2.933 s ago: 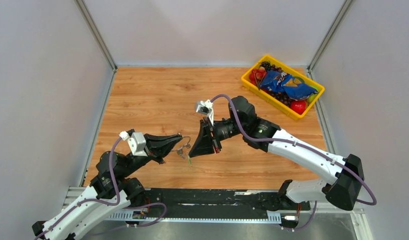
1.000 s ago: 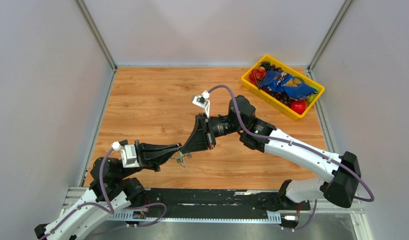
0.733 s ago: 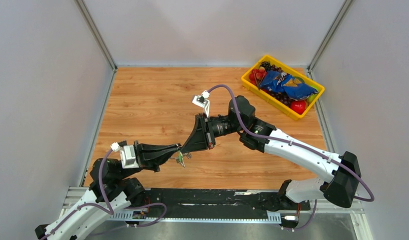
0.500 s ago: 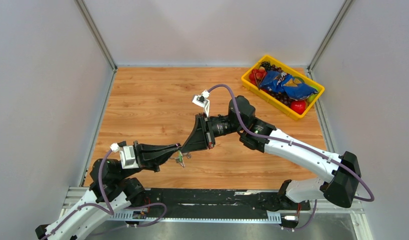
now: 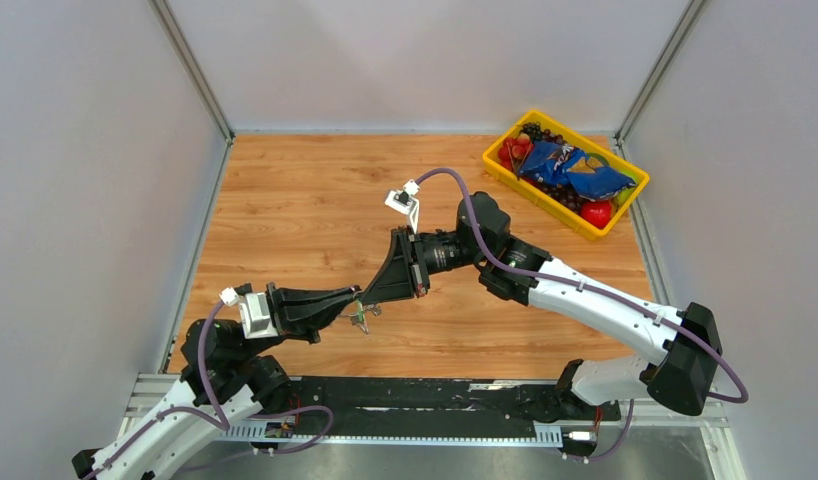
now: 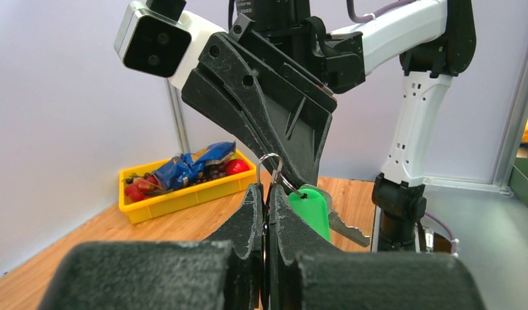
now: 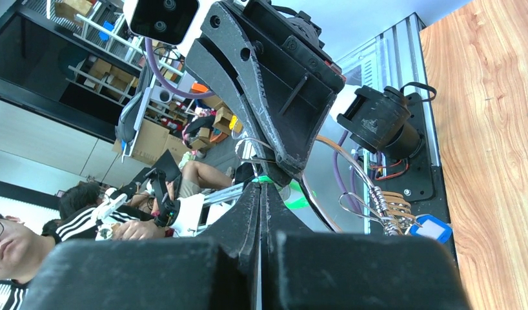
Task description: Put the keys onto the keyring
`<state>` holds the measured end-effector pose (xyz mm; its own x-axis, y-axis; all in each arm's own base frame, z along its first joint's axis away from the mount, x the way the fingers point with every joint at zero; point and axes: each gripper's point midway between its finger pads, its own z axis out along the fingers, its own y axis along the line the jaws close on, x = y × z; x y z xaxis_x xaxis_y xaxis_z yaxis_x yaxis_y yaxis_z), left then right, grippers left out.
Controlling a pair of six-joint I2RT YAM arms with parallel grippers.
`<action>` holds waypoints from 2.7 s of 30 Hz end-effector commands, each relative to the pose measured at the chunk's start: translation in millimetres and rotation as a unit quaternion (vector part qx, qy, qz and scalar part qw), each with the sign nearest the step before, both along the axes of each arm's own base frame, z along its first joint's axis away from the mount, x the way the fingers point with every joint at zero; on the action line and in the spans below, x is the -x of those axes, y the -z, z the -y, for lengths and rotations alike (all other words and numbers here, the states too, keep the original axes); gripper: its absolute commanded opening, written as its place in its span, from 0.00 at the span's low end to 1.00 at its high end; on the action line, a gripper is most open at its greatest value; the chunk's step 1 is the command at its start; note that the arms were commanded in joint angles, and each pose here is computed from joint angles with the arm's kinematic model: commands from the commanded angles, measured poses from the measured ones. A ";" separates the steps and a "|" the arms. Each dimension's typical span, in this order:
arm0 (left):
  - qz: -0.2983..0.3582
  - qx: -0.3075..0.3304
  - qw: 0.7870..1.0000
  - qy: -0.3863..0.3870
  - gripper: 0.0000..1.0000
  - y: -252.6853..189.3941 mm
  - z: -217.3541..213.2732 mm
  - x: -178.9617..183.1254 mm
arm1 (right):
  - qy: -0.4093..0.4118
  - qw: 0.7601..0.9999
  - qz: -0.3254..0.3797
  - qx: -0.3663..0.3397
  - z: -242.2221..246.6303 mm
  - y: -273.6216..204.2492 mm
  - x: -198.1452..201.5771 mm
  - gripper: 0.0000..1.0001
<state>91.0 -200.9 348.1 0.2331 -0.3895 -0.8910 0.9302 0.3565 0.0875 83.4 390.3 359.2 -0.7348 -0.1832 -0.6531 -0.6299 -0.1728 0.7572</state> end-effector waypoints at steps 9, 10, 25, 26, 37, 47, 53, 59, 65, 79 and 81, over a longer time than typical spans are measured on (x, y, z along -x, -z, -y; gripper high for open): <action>0.029 0.024 0.999 -0.018 0.01 -12.2 -7.1 -0.7 | 0.011 1.000 0.002 -0.022 -2.6 -13.6 -1.4 0.00; 0.029 0.025 0.999 -0.020 0.01 -12.5 -7.8 -1.1 | 0.011 1.000 0.001 -0.022 -2.6 -13.9 -1.2 0.00; 0.034 0.033 0.999 -0.027 0.01 -13.7 -10.7 -1.5 | 0.017 1.000 -0.018 -0.008 -4.4 -4.2 -3.0 0.00; 0.034 0.033 0.998 -0.027 0.01 -13.6 -10.8 -1.8 | 0.017 1.000 -0.020 -0.007 -4.8 -3.6 -3.3 0.00; 0.038 0.032 0.999 -0.022 0.01 -13.1 -9.6 0.0 | 0.023 0.999 -0.034 -0.002 -8.8 -3.1 -7.0 0.00; 0.039 0.030 0.999 -0.018 0.01 -12.0 -8.6 1.0 | 0.032 0.999 -0.044 -0.004 -10.9 -7.4 -10.3 0.00; 0.039 0.028 0.999 -0.016 0.01 -11.0 -7.8 1.4 | 0.041 0.998 -0.051 -0.004 -12.9 -9.5 -13.5 0.00; 0.039 0.027 0.999 -0.015 0.01 -10.5 -7.5 1.5 | 0.050 0.997 -0.053 -0.009 -14.5 -15.0 -16.8 0.00; 0.036 0.026 0.999 -0.017 0.01 -9.0 -6.9 0.2 | 0.055 0.997 -0.055 -0.012 -17.3 -19.4 -19.7 0.00; 0.035 0.025 0.999 -0.017 0.01 -8.8 -7.2 0.5 | 0.074 0.995 -0.055 -0.024 -16.5 -30.4 -25.7 0.00; 0.034 0.026 0.999 -0.019 0.01 -9.1 -7.8 -0.2 | 0.075 0.995 -0.055 -0.025 -16.0 -31.2 -25.4 0.00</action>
<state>103.0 -193.2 347.0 0.2809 -0.3953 -0.8746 0.8960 0.4345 0.0914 95.5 403.5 360.7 -0.8263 -0.1400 -0.5455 -0.5357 -0.1032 0.8381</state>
